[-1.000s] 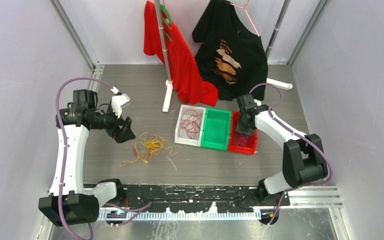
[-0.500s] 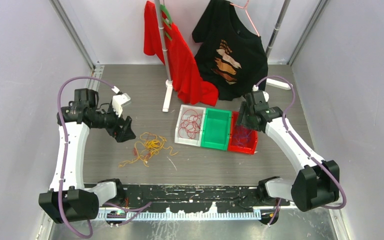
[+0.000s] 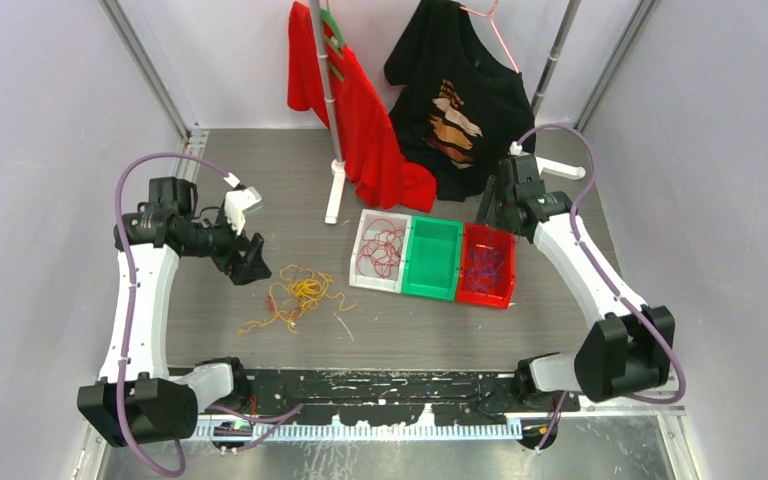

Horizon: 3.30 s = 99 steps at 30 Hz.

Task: Untangle the cables
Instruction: Adjust the cable in the bin, then untie the cable.

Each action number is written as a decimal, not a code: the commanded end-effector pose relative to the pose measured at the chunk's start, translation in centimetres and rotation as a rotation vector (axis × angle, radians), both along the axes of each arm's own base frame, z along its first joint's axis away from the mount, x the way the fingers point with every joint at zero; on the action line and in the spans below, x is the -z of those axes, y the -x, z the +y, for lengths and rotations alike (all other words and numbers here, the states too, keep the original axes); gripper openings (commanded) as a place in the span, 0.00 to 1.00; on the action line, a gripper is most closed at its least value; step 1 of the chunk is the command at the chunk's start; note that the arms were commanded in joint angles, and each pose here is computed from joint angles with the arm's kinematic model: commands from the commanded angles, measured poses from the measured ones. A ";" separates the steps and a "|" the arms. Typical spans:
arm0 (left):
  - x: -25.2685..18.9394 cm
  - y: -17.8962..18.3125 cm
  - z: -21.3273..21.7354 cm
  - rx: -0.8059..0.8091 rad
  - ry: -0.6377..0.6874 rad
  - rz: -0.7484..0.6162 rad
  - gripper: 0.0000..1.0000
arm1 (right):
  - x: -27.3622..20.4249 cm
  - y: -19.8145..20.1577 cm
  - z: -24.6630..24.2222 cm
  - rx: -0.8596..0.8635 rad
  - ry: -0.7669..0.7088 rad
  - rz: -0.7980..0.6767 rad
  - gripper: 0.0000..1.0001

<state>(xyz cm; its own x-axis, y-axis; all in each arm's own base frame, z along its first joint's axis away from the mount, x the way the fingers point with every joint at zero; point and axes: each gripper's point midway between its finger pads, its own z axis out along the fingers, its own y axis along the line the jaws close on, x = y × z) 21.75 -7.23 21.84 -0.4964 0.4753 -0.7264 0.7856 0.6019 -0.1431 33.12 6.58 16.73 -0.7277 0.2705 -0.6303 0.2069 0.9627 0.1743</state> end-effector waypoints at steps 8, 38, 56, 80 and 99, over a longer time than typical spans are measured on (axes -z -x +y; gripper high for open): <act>-0.7 0.0 -0.3 0.020 0.005 -0.033 0.81 | 1.3 -5.0 0.4 -0.018 -0.021 -0.063 0.29; 0.0 0.1 0.1 0.030 -0.019 -0.020 0.82 | 0.6 -1.8 0.3 0.064 -0.100 -0.042 0.43; 0.4 0.4 0.0 0.041 -0.021 -0.008 0.84 | 0.8 -3.0 -6.9 0.182 0.026 -0.092 0.54; 2.1 0.2 0.7 0.041 -0.057 0.041 0.87 | 7.5 -0.8 -2.8 0.164 -0.130 0.005 0.27; 12.3 -4.1 1.5 0.034 -0.163 0.257 0.74 | -1.3 1.1 0.2 0.125 -0.031 -0.232 0.66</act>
<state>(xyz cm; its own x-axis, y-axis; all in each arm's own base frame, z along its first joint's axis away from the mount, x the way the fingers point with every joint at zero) 24.94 -5.36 10.86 -0.6714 0.5482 -0.4987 0.7237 0.6298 -0.2821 31.32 6.06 12.81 -0.6246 0.3645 -0.6907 0.3146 0.9269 0.2046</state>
